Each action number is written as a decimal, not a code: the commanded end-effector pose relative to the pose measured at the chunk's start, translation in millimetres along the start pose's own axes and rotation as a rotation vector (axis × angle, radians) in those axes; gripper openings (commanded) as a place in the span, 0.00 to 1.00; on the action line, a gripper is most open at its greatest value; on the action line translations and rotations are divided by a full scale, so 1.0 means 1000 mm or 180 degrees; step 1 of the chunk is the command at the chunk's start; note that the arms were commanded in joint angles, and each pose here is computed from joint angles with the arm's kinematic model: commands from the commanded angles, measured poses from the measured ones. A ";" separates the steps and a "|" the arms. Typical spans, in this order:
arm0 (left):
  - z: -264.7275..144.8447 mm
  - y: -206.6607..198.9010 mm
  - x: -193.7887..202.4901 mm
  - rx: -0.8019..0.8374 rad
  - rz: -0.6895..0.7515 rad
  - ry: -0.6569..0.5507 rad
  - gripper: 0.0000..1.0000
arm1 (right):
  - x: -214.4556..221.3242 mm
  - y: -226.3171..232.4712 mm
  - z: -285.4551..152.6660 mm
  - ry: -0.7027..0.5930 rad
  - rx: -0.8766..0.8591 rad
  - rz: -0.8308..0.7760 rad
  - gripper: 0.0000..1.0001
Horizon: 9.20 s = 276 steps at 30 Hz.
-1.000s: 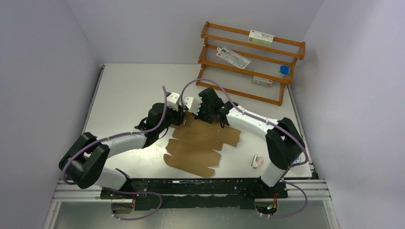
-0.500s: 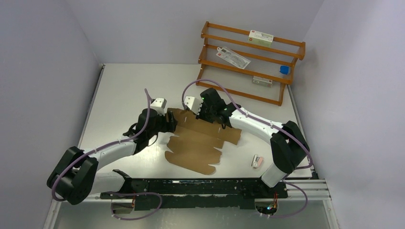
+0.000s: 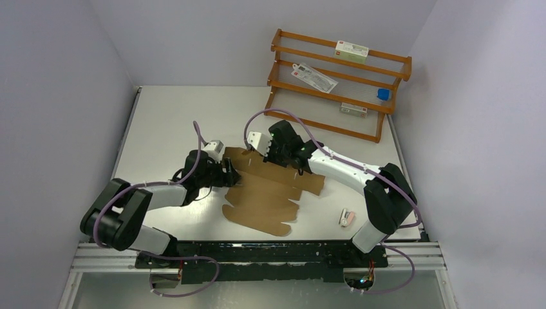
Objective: Fold the paper box
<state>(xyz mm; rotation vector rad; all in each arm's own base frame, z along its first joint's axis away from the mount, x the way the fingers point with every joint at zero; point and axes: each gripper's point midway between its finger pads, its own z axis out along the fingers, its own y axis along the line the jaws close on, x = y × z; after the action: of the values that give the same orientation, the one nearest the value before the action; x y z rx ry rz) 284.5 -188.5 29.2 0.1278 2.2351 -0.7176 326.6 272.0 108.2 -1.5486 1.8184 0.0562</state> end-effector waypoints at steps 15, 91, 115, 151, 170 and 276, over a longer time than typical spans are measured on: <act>-0.005 -0.049 -0.011 0.0839 -0.0119 -0.0063 0.46 | 0.005 0.006 0.009 0.0114 0.0039 -0.0088 0.00; -0.009 -0.065 -0.078 0.0728 0.0541 -0.0427 0.11 | -0.009 -0.006 -0.010 0.0186 0.0808 -0.1099 0.00; -0.015 -0.082 -0.014 0.0434 0.0739 -0.0544 0.15 | -0.009 0.024 -0.028 0.0015 0.1531 -0.1698 0.00; -0.029 -0.050 -0.031 -0.0260 0.0701 -0.0713 0.10 | 0.021 0.051 -0.077 0.0255 0.1124 -0.1168 0.31; -0.029 -0.055 -0.040 -0.0257 0.0976 -0.0667 0.10 | 0.008 -0.026 -0.091 -0.0177 0.0654 -0.0719 0.62; -0.027 -0.099 0.000 0.0467 0.0648 -0.0885 0.49 | 0.052 0.057 -0.064 0.0709 0.1654 -0.2012 0.00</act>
<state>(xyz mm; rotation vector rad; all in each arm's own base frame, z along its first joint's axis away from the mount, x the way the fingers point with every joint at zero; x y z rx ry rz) 241.5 -249.3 69.0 0.3093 1.9440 -0.6505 247.8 219.9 106.7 -1.6531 1.2939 -0.7936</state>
